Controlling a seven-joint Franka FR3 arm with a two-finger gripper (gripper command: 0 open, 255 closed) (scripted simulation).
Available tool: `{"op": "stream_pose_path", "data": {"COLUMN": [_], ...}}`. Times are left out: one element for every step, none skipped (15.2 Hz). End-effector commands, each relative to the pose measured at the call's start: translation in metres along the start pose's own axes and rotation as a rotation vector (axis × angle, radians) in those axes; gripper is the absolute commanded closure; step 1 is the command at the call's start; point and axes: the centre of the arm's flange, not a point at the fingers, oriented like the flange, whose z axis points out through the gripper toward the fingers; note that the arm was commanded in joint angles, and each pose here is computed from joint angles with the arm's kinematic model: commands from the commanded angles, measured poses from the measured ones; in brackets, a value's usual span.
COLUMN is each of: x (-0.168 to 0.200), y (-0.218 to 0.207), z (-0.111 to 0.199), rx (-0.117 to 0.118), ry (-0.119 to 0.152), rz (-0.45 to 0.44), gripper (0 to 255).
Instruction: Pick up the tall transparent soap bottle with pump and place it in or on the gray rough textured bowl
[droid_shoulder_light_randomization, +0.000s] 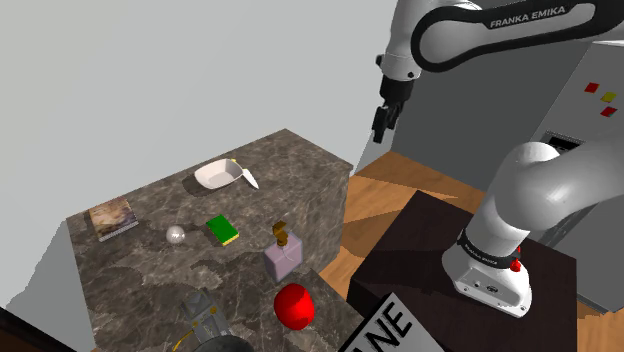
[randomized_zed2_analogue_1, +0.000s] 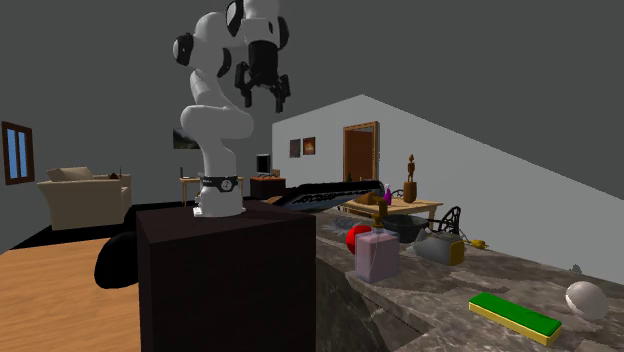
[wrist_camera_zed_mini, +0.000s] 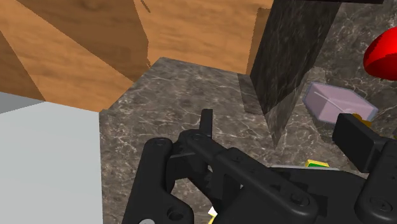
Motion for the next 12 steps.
{"op": "stream_pose_path", "data": {"x": [0.005, 0.007, 0.009, 0.011, 0.014, 0.016, 0.019, 0.021, 0.024, 0.026, 0.029, 0.032], "y": [-0.014, -0.021, -0.028, -0.035, -0.042, -0.049, -0.056, -0.063, -0.071, -0.078, -0.086, -0.093], "z": [0.02, 0.03, 0.04, 0.05, 0.06, 0.07, 0.08, 0.089, 0.099, 0.108, 0.118, 0.127], "rx": [0.017, 0.025, 0.033, 0.041, 0.049, 0.056, 0.064, 0.072, 0.08, 0.088, 0.096, 0.104], "ry": [0.016, 0.023, 0.03, 0.036, 0.043, 0.05, 0.056, 0.063, 0.07, 0.076, 0.083, 0.09], "rz": [0.009, 0.012, 0.016, 0.019, 0.023, 0.026, 0.03, 0.033, 0.036, 0.04, 0.043, 0.047], "gripper": [0, 0, 0, 0, 0, 0, 0, 0, 0, 0, 0, 0]}}
